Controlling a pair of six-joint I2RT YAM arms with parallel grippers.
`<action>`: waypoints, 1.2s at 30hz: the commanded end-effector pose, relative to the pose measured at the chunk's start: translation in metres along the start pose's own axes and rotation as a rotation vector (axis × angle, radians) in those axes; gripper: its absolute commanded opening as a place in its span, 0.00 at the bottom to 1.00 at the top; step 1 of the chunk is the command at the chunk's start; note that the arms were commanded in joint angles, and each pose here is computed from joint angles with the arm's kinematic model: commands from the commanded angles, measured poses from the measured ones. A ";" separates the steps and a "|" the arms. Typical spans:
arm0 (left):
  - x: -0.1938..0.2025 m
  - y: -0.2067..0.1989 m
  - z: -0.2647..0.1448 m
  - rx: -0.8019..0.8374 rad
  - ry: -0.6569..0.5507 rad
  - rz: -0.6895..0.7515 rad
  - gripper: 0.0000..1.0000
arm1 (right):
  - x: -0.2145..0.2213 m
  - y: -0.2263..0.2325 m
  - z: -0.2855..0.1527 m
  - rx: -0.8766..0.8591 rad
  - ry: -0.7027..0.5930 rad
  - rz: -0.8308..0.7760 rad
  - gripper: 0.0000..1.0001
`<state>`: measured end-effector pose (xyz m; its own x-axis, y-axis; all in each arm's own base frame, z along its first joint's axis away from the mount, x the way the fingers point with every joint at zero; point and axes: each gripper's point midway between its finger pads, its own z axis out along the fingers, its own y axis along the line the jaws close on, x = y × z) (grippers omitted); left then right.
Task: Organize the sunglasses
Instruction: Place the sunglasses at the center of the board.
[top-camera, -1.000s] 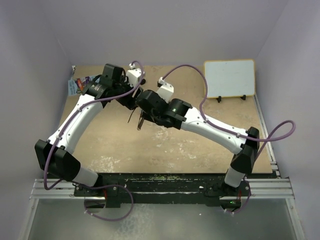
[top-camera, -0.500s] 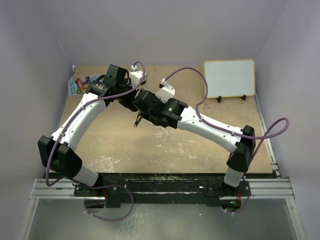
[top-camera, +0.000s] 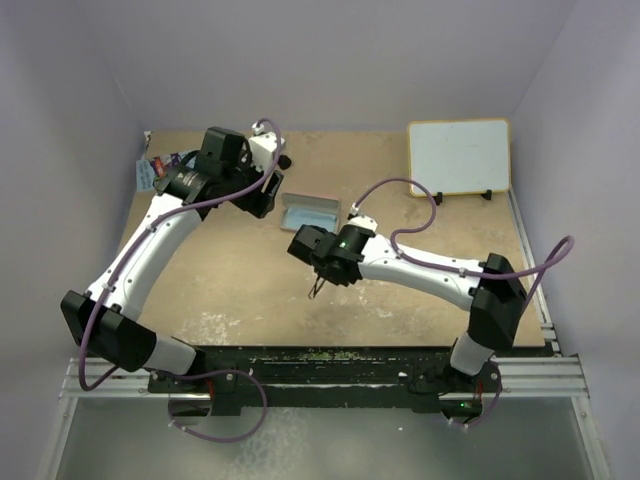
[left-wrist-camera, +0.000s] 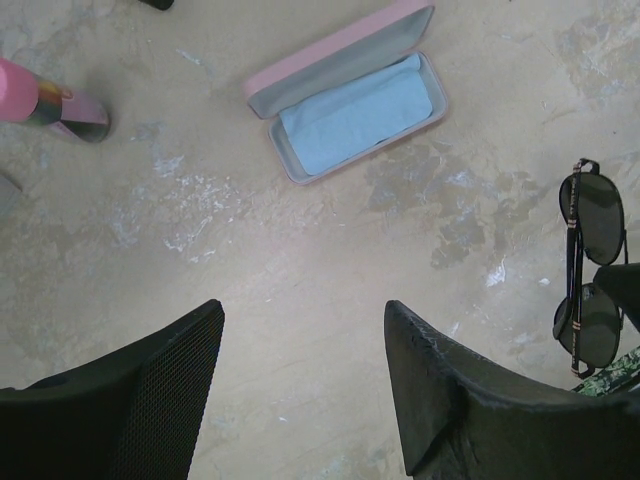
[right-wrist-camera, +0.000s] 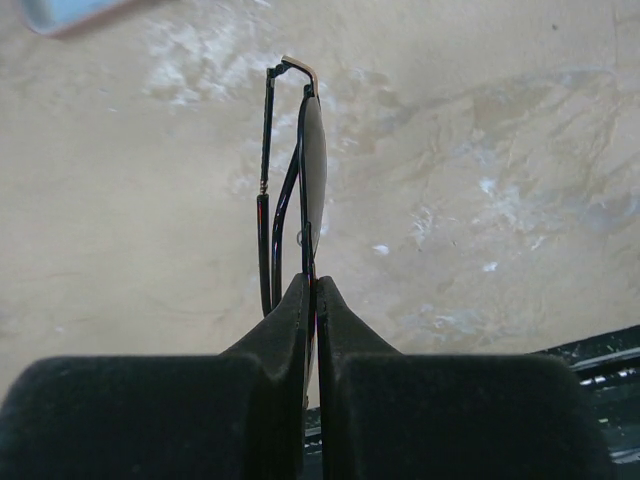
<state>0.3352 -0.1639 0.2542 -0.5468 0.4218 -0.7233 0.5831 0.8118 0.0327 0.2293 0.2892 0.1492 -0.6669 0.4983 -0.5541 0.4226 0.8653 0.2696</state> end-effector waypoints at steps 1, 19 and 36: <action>-0.009 0.003 -0.013 -0.024 -0.040 0.018 0.69 | 0.027 -0.026 0.014 0.121 0.054 -0.038 0.00; 0.024 -0.004 0.001 0.025 0.062 0.041 0.69 | 0.091 -0.009 0.062 0.159 0.247 -0.199 0.00; 0.041 -0.009 0.011 0.070 0.135 0.054 0.69 | 0.069 0.013 0.060 0.131 0.195 -0.194 0.45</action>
<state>0.3162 -0.1562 0.2155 -0.5987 0.5032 -0.6232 0.6276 0.7781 0.0253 0.2148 0.3344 0.0417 -0.8670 0.3253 -0.3775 0.3363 0.9410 0.0385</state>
